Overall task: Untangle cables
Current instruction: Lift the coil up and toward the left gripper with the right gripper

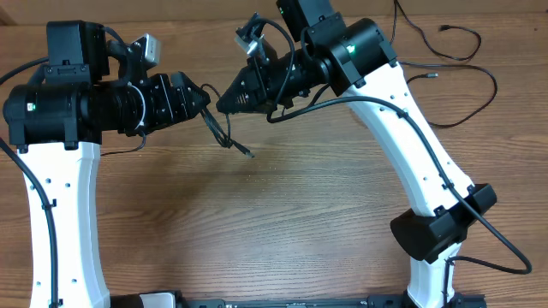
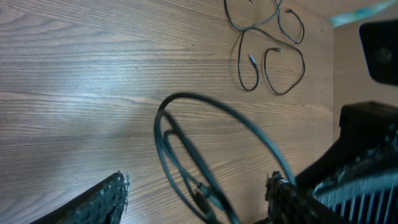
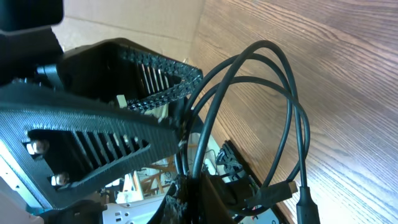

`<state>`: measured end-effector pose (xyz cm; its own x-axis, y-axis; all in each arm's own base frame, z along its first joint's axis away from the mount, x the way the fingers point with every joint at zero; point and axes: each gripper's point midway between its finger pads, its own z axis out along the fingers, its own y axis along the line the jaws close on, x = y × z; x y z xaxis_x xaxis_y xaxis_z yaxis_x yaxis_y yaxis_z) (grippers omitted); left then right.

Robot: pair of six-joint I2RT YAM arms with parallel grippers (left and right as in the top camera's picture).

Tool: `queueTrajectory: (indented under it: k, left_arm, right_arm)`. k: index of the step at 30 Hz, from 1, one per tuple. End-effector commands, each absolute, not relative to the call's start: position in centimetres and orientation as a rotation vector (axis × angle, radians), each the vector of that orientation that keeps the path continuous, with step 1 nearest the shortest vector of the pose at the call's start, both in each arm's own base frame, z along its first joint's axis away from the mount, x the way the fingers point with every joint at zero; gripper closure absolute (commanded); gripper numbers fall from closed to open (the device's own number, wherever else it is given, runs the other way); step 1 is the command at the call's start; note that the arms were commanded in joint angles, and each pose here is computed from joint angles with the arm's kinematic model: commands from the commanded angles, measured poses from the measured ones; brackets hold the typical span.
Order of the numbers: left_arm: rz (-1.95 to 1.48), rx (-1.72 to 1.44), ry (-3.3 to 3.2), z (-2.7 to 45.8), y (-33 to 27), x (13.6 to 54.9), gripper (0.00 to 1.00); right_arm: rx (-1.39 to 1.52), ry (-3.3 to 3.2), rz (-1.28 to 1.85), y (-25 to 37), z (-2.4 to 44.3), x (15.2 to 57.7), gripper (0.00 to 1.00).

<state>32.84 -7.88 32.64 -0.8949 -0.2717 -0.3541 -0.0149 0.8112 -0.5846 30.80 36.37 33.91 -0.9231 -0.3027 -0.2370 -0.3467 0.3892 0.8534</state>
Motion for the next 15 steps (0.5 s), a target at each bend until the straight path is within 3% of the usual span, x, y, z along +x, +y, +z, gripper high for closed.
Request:
queueTrajectory:
  k: [1,6,11,15]
  left_arm:
    - [-0.839,-0.267,2.576,32.5,-8.3,33.1,0.31]
    - [-0.726,-0.381,2.602,31.6,-7.5,33.4,0.41]
    - [-0.723,-0.367,2.608,31.6,-7.8,33.3,0.64]
    - [-0.717,-0.376,2.621,31.4,-7.7,33.0,0.69]
  right_arm:
    - [-0.650,2.536,1.644,36.7,35.4,29.9,0.96]
    - [-0.664,2.527,1.688,36.8,35.8,29.5,0.96]
    - [-0.664,2.527,1.685,36.8,35.7,29.5,0.96]
    - [-0.653,2.534,1.658,36.7,35.5,29.8,0.96]
